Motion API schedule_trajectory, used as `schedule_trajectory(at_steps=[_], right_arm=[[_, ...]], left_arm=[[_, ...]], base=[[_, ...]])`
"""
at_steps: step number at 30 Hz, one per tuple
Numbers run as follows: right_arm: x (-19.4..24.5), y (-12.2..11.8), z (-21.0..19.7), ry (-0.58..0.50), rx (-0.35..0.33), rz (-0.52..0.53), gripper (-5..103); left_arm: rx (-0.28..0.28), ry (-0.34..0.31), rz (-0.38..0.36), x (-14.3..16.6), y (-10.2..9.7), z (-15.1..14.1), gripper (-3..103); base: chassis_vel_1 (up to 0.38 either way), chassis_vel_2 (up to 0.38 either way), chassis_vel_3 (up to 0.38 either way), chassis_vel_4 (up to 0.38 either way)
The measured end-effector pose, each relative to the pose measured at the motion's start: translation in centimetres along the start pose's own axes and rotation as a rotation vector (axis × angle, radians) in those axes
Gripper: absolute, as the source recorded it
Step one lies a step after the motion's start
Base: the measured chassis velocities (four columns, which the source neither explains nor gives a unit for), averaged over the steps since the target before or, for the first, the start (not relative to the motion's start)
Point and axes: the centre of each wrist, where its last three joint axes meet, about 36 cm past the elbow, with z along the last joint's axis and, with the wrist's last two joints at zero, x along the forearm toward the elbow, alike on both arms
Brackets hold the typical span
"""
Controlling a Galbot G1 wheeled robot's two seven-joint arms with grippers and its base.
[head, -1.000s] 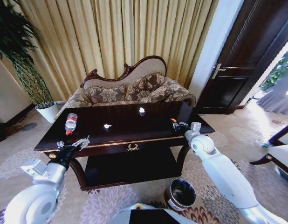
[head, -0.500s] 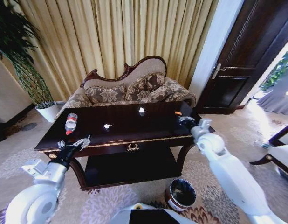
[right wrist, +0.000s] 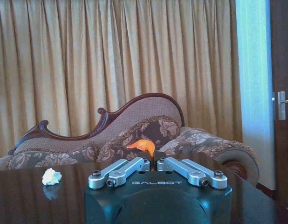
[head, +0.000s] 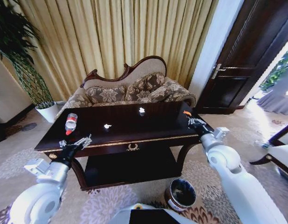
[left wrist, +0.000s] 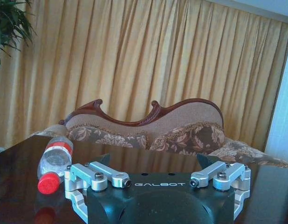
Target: Move to the front of the table and place the trash on the table into the trash bin.
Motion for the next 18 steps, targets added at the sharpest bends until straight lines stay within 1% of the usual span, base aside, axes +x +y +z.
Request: schedule_trajectory(at_steps=[7,11,18], right_arm=[[2.6,-0.6,0.0,-0.002,0.002,0.002,3],[4.0,-0.1,-0.1,-0.003,0.001,-0.012,3],[4.2,0.5,0.1,-0.003,-0.004,-0.021,3]], left_arm=[[-0.004,-0.007,0.009,-0.2,0.0,-0.2,100],[-0.007,-0.012,0.017,-0.3,-0.1,-0.4,100],[-0.006,-0.011,0.020,-0.3,-0.1,-0.4,100]], base=[[0.000,0.000,0.000,0.000],[0.000,0.000,0.000,0.000],[0.000,0.000,0.000,0.000]])
